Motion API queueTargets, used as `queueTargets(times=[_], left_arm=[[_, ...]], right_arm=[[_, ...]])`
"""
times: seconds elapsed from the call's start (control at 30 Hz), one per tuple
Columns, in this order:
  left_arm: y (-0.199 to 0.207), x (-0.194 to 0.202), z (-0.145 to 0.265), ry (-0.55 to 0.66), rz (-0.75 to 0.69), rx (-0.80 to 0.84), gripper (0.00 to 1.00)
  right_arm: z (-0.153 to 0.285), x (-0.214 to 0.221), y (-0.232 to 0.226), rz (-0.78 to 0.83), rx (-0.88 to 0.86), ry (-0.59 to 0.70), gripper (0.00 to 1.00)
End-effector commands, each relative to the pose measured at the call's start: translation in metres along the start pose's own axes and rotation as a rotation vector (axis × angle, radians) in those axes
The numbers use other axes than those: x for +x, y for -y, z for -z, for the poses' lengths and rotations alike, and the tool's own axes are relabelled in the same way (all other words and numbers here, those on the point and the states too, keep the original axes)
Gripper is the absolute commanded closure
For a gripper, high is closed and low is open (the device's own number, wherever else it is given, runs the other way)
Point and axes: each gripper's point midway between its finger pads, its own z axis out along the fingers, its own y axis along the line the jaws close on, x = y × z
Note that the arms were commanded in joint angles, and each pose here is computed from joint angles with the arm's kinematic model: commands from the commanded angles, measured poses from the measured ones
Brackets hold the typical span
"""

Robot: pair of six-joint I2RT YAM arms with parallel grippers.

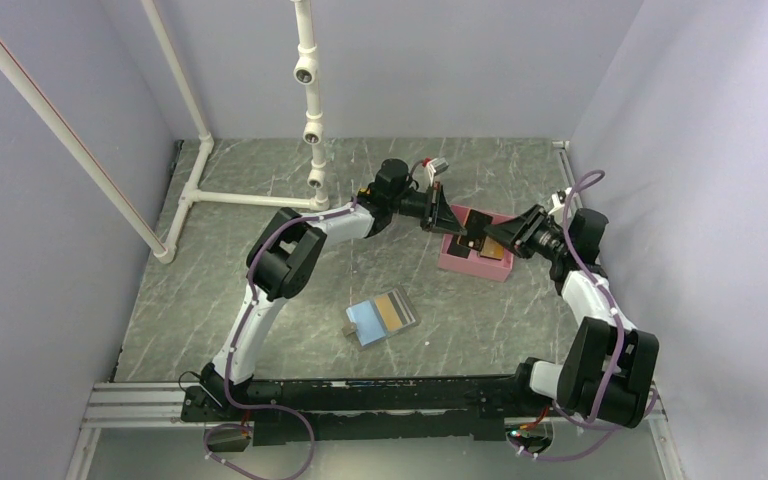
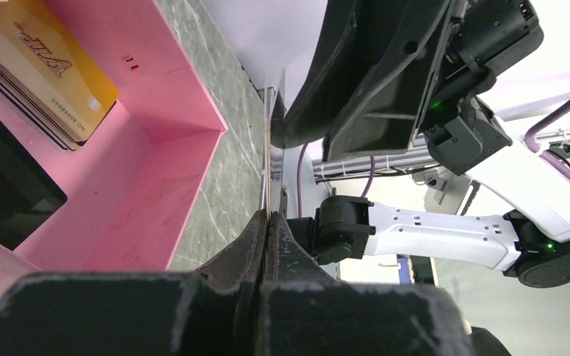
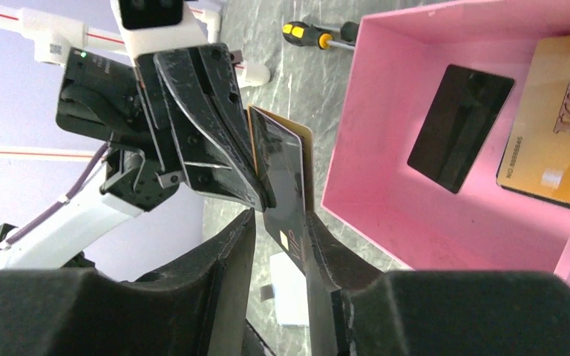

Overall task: Put the credit cards into the card holder
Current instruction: Insert the credit card into the card holder.

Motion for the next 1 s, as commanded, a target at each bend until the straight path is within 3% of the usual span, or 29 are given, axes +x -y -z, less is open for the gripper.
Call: queueTargets(times=[0.0,0.23,0.4,0.97], left_arm=[[0.027,-0.004,0.003,0.000,-0.081,0.033,1.00],[0.024,-0.003,0.002,-0.001,-0.069,0.039,1.00],[0.027,-0.004,0.002,-0.002,-0.066,0.051,1.00],[0.021,0.005,-0.006,-0.027,-0.040,0.046,1.00]], right_arm=[[0.000,-0.031,-0.020,0.085,-0.025,0.065,0.63],[-0.001,-0.031,-0.020,0.087,-0.034,0.055,0.59],[0.000,-0.039,0.000,0.109,0.098,0.082,0.56],[-0.008,-0.036,-0.012,0.101,-0.006,0.050,0.57]])
